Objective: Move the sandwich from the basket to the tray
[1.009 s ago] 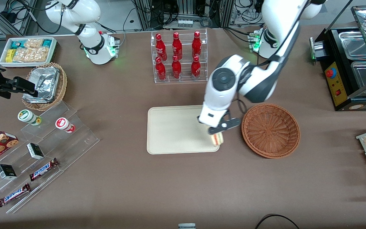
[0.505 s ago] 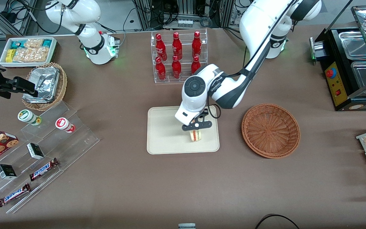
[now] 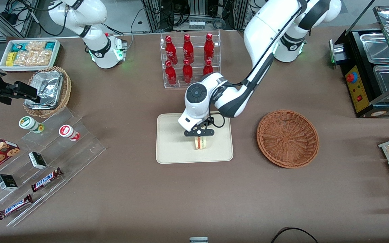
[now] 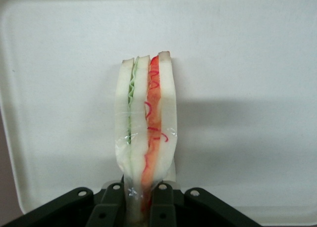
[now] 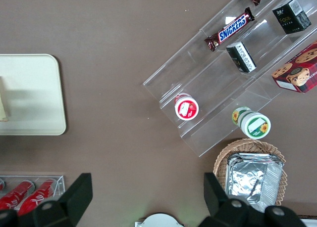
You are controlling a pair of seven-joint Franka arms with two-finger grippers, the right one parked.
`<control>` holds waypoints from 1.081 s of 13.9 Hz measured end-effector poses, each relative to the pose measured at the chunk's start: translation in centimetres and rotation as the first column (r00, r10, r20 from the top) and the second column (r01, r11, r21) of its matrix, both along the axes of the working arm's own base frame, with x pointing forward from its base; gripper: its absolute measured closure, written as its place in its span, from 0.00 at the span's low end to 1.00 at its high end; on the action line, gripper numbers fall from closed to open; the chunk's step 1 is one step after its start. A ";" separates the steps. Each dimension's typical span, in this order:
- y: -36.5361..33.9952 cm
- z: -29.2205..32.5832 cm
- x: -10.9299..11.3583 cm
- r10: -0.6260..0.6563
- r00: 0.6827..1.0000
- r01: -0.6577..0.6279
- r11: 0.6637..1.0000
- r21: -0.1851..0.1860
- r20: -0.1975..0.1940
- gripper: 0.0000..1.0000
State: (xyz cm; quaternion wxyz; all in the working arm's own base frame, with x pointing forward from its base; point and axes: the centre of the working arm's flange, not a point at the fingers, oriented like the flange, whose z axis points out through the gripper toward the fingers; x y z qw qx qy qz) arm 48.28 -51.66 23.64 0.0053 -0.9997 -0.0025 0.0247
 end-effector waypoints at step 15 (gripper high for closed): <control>3.4 12.1 3.8 0.114 0.989 -0.114 0.993 0.001 0.096 0.00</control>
